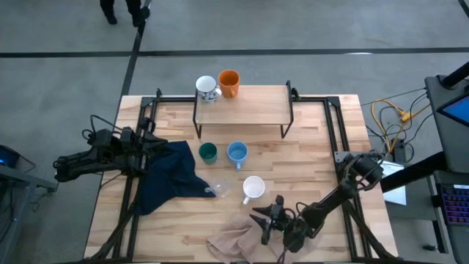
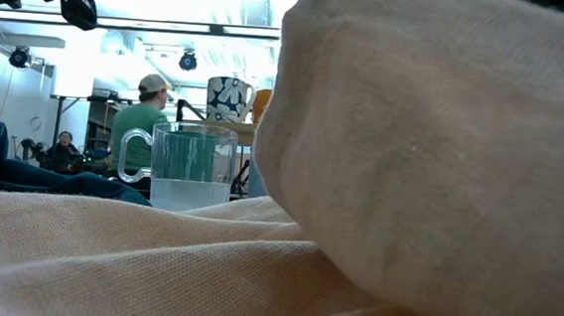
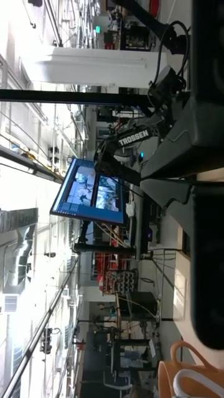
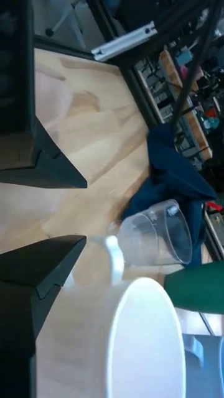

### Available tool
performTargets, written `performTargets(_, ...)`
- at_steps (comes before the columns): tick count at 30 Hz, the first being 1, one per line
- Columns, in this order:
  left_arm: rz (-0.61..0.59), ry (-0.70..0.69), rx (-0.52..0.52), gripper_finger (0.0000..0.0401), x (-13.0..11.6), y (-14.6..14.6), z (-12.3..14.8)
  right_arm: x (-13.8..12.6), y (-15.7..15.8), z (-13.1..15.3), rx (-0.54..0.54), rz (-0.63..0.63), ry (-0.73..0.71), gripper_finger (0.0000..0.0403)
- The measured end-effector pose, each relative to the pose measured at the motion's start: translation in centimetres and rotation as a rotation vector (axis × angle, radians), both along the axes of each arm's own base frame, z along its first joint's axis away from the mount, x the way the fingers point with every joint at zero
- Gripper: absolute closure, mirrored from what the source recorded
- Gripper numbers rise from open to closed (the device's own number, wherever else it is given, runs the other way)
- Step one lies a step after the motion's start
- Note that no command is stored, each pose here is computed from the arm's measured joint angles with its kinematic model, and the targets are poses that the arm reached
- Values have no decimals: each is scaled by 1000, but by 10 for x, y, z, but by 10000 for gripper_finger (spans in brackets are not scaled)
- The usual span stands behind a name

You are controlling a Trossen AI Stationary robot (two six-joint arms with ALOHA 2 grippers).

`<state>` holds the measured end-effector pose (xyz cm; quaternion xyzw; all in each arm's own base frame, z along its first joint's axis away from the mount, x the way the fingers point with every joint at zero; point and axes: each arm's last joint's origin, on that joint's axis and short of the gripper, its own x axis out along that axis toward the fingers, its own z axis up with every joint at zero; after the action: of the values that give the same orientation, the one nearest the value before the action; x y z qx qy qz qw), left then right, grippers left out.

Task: Stack small to large cups/mugs on shelf
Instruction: Put the white mug on the shelf

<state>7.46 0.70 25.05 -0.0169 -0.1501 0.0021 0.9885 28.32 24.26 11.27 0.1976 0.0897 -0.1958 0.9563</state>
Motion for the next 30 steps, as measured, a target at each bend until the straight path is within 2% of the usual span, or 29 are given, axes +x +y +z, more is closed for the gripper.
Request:
performTargets(6, 0, 0, 0, 401, 0, 0, 0, 5, -6, -2, 8, -22, 0, 277)
performTargets(13, -2, 0, 1, 401, 0, 0, 0, 9, -3, -24, 42, -44, 9, 277)
performTargets(21, -2, 0, 2, 401, 0, 0, 0, 26, 10, -32, 5, -41, 15, 277)
performTargets(30, -2, 0, 2, 401, 0, 0, 0, 26, 6, -36, -30, -69, 21, 277)
